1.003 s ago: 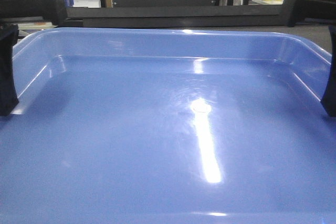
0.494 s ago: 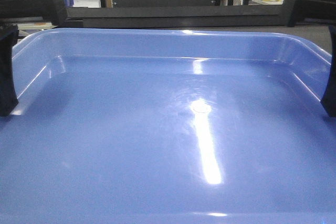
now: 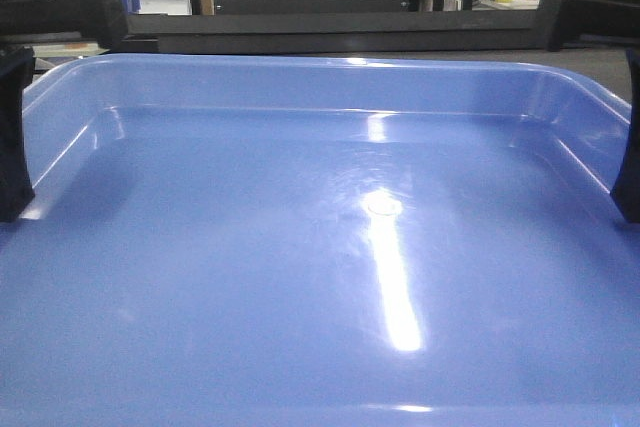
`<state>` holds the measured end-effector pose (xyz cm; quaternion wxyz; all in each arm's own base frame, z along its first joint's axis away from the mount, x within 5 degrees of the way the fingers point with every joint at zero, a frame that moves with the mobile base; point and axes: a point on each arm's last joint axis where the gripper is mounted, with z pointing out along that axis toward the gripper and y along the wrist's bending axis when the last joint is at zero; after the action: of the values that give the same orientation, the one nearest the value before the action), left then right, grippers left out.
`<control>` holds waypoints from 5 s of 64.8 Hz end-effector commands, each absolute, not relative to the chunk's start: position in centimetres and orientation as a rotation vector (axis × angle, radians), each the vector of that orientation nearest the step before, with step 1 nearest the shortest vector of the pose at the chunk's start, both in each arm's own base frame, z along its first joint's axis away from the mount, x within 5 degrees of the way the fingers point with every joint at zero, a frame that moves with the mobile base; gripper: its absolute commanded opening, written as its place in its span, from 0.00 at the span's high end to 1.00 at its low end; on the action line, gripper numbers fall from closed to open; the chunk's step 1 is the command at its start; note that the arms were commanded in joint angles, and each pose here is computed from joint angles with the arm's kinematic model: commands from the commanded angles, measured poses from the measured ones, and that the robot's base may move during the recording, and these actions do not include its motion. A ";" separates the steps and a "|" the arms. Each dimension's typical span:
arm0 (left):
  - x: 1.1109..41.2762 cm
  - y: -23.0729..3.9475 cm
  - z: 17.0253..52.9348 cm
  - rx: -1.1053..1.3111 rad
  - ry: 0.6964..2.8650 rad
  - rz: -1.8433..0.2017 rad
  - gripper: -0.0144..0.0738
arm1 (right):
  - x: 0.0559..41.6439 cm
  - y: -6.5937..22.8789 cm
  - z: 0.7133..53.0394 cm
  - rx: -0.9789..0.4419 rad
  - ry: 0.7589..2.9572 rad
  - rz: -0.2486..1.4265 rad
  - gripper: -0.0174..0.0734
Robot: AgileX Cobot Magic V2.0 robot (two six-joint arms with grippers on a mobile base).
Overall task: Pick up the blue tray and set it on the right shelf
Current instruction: 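Hold the tray level with both grippers while the base turns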
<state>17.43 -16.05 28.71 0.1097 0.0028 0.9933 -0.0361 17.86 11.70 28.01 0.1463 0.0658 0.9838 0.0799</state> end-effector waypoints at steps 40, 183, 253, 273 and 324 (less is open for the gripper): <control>17.0 -15.8 30.0 -0.020 2.894 -0.133 0.81 | 18.0 11.5 29.4 0.190 2.760 0.263 0.57; 17.0 -15.8 30.0 -0.020 2.894 -0.133 0.81 | 18.0 11.5 29.4 0.190 2.760 0.263 0.57; 17.0 -15.8 30.0 -0.020 2.894 -0.133 0.81 | 18.0 11.5 29.4 0.190 2.760 0.263 0.57; 17.0 -15.8 30.0 -0.020 2.894 -0.133 0.81 | 18.0 11.5 29.4 0.190 2.761 0.262 0.57; 17.0 -15.8 30.0 -0.020 2.894 -0.133 0.81 | 18.0 11.5 29.4 0.190 2.761 0.262 0.57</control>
<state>17.30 -16.05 28.68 0.1026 0.0008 0.9941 -0.0365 17.80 11.64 28.09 0.1474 0.0655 0.9837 0.0798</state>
